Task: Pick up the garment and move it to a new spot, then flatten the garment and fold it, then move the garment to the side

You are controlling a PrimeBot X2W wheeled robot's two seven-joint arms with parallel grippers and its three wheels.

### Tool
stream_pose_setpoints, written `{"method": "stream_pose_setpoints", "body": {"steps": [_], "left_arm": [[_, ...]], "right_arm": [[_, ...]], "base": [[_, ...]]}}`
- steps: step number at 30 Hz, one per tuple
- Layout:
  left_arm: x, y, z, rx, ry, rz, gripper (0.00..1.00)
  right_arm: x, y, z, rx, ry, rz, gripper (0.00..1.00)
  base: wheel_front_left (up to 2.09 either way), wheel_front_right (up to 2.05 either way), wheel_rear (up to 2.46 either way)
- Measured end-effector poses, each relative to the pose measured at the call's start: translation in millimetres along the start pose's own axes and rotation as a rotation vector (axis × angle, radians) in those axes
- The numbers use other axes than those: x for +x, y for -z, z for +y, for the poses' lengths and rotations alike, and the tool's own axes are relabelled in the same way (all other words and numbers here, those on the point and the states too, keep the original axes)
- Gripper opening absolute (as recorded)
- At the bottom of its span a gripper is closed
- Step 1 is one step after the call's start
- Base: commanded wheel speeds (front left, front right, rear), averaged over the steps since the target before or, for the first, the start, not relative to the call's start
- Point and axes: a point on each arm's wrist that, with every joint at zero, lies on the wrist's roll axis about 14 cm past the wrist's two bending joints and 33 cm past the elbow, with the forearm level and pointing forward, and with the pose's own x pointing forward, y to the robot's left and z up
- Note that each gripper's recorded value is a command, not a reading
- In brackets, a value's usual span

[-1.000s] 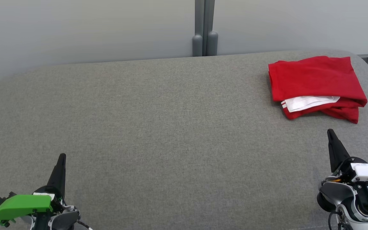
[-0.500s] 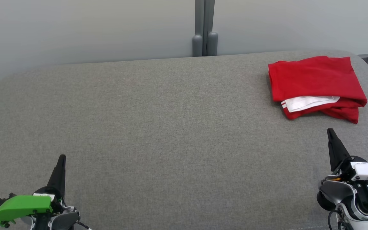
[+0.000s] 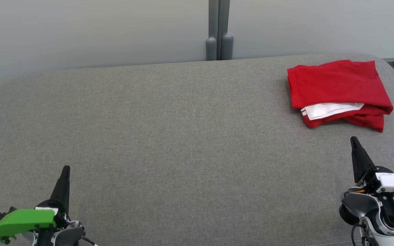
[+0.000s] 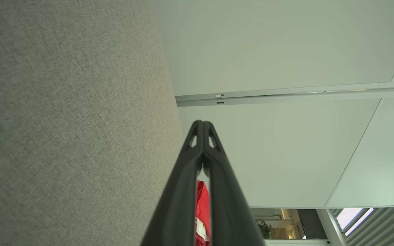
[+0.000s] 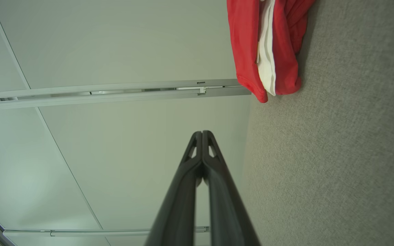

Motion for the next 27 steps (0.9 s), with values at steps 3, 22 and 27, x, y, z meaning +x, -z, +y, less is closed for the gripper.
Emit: {"method": "stream_pose_setpoints", "body": {"steps": [3,22,27], "left_arm": [[0.0,-0.2,-0.4,0.0,0.003,-0.001,0.0],[0.0,-0.7,-0.2,0.0,0.002,-0.002,0.0],[0.2,-0.8,-0.4,0.0,0.003,-0.002,0.0]], "right_arm": [[0.0,-0.1,-0.1,0.0,0.0,0.0,0.0],[-0.1,-0.9,-1.0,0.001,0.003,-0.002,0.0],[-0.1,-0.9,-1.3,0.001,0.004,-0.001,0.0]], "base": [[0.0,0.0,0.0],[0.0,0.0,0.0],[0.0,0.0,0.0]]}}
